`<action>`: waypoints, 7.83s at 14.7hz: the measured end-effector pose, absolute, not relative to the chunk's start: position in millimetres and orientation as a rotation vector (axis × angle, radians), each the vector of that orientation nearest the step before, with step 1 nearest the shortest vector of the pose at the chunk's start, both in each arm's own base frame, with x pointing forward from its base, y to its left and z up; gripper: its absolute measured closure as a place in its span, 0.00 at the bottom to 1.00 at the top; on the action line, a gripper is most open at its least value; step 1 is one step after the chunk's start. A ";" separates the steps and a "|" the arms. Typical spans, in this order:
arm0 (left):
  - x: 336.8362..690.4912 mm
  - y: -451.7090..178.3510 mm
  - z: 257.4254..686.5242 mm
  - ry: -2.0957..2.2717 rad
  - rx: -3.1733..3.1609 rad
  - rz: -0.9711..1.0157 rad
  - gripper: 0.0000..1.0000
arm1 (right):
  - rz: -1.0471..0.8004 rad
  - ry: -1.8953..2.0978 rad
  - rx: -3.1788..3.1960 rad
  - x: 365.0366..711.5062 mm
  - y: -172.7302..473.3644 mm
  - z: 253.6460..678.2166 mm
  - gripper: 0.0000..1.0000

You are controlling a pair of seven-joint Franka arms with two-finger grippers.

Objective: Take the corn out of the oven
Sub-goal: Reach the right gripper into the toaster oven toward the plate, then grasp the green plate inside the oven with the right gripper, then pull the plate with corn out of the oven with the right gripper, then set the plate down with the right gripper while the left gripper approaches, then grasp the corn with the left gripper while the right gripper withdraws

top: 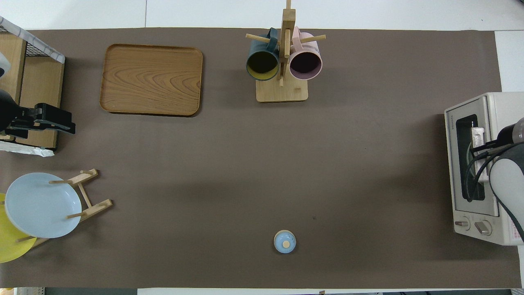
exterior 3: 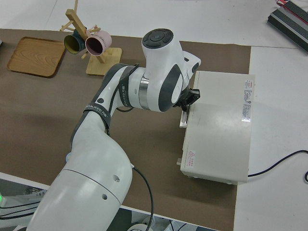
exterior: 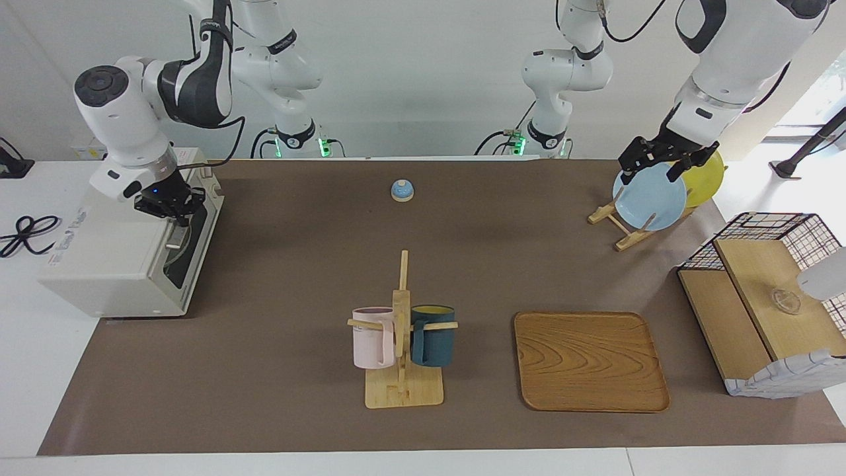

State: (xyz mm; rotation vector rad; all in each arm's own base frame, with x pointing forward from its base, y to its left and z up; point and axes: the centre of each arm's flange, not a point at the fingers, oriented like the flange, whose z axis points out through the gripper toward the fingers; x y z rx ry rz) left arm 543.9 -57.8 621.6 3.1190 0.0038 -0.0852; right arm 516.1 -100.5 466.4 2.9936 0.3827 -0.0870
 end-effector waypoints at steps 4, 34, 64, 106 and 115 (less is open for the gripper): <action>543.9 -57.8 621.6 0.004 3.119 -0.085 0.00 | -0.094 0.387 2.995 518.0 -80.2 460.5 0.99; 543.9 -57.8 621.6 0.004 3.119 -0.085 0.00 | -0.059 0.228 3.160 508.7 22.6 325.8 0.99; 543.4 -57.6 620.8 0.004 3.119 -0.094 0.00 | -0.144 0.305 2.982 517.2 182.2 435.9 0.97; 454.2 -406.0 393.7 0.530 2.963 0.052 0.00 | -0.224 -0.036 2.973 532.2 59.1 285.1 0.99; 444.1 -467.6 298.7 0.621 2.987 0.007 0.01 | -0.299 0.163 2.828 537.2 53.7 317.9 0.99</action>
